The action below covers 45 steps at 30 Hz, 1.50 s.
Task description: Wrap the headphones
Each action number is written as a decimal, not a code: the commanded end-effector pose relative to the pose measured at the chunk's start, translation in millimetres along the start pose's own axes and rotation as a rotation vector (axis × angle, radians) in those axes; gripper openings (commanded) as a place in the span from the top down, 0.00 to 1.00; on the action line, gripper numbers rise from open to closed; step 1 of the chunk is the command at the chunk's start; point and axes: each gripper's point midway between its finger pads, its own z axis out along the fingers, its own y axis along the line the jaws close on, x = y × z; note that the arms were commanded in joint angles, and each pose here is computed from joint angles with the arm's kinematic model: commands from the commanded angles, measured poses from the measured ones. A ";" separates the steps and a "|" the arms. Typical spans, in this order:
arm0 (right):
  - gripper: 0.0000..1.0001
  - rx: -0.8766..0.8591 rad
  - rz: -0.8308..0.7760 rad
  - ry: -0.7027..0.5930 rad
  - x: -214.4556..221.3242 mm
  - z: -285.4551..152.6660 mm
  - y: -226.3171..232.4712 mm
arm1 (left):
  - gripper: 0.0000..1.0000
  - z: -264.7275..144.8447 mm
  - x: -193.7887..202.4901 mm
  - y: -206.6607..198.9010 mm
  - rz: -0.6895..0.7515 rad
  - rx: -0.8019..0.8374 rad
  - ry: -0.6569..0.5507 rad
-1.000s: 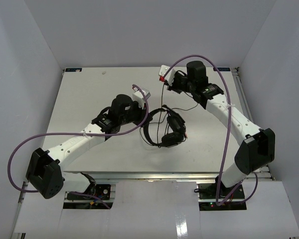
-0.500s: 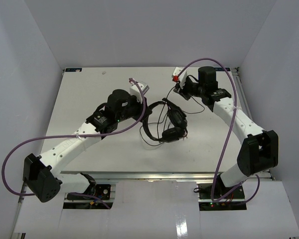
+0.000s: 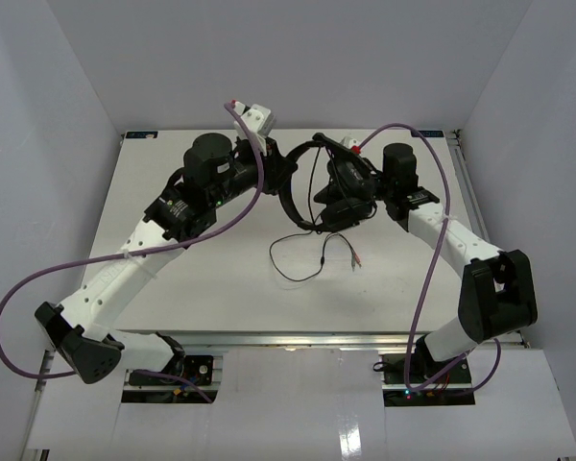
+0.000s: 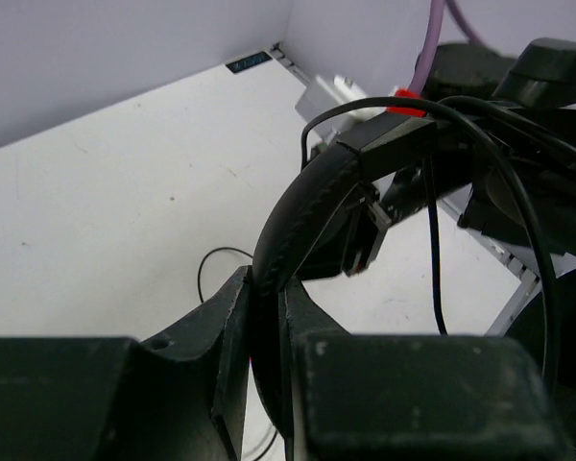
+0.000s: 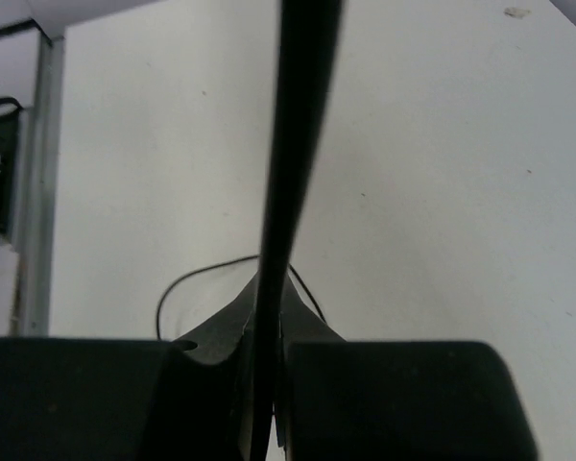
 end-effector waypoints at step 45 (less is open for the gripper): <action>0.84 -0.418 0.152 -0.178 9.9 -0.5 147.0 | 1.00 7.4 -193.8 151.0 0.054 -0.586 -0.406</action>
